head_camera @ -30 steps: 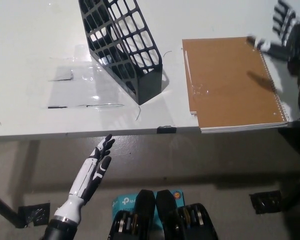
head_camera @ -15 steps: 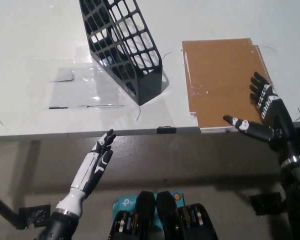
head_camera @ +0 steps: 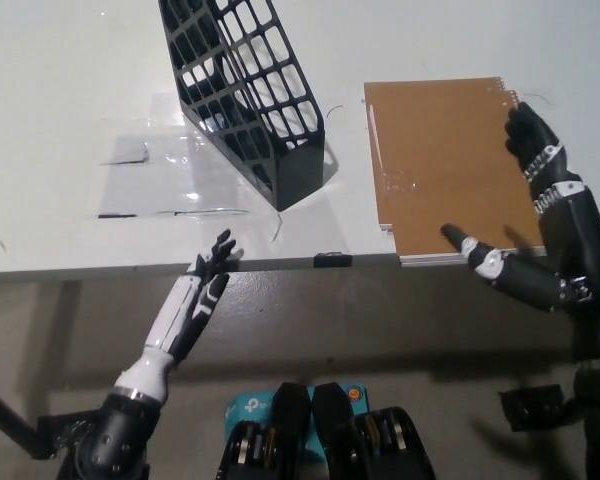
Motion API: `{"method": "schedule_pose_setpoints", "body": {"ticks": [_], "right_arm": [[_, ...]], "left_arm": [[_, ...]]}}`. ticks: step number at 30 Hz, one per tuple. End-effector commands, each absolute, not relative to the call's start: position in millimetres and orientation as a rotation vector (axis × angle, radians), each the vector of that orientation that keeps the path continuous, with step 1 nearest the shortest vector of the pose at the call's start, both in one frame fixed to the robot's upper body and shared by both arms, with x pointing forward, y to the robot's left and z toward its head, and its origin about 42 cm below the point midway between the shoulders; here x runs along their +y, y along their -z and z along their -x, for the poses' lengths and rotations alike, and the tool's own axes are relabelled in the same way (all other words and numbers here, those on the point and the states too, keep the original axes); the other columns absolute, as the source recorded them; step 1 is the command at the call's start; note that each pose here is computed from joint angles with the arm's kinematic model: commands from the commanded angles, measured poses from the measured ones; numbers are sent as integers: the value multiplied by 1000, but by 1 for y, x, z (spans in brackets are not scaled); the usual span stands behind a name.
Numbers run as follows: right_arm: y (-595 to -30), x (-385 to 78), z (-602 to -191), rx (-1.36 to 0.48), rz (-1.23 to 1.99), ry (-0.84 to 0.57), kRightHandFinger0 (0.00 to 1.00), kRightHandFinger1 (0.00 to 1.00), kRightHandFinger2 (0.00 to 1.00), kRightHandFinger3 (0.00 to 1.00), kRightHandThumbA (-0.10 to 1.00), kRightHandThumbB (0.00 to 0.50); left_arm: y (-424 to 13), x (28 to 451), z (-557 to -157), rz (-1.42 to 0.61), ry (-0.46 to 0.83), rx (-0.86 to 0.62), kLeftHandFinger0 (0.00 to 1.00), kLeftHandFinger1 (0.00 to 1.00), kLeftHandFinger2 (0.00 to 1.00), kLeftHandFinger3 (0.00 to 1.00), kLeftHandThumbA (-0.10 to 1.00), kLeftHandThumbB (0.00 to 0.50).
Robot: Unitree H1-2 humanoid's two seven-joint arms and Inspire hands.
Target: Use the right hand to pick up a book from the book holder on the left side and put it on another book on the right side
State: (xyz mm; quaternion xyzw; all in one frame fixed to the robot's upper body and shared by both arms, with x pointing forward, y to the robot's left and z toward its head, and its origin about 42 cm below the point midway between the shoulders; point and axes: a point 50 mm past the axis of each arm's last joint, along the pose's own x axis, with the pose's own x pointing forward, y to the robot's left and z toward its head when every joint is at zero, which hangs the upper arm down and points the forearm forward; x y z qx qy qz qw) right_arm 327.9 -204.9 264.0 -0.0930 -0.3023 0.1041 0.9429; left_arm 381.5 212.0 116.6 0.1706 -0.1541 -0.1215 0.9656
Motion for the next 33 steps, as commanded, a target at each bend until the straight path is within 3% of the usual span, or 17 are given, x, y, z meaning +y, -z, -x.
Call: {"method": "schedule_pose_setpoints", "body": {"ticks": [1, 6, 12, 14, 21, 33], "right_arm": [[-247, -194, -339, -723, 419, -186, 1000, 1000, 1000, 1000, 847, 142], [-158, -206, -359, -449, 500, -188, 1000, 1000, 1000, 1000, 799, 141], [-113, -206, -327, -316, 511, -231, 1000, 1000, 1000, 1000, 820, 186], [-98, -206, -311, -269, 508, -250, 1000, 1000, 1000, 1000, 790, 178], [-67, -207, -279, -194, 498, -256, 1000, 1000, 1000, 1000, 755, 173], [-61, -209, -277, -178, 489, -264, 1000, 1000, 1000, 1000, 740, 163]], "left_arm": [[-153, 218, -395, -367, 238, -432, 1000, 1000, 1000, 1000, 1000, 246], [-129, 218, -375, -359, 256, -382, 1000, 1000, 1000, 1000, 1000, 268], [-98, 218, -334, -345, 278, -304, 1000, 1000, 1000, 1000, 1000, 272], [-86, 218, -318, -339, 285, -266, 1000, 1000, 1000, 1000, 1000, 275], [-63, 216, -287, -330, 308, -191, 1000, 1000, 1000, 1000, 1000, 290], [-56, 217, -282, -330, 303, -174, 1000, 1000, 1000, 1000, 1000, 291]]}}
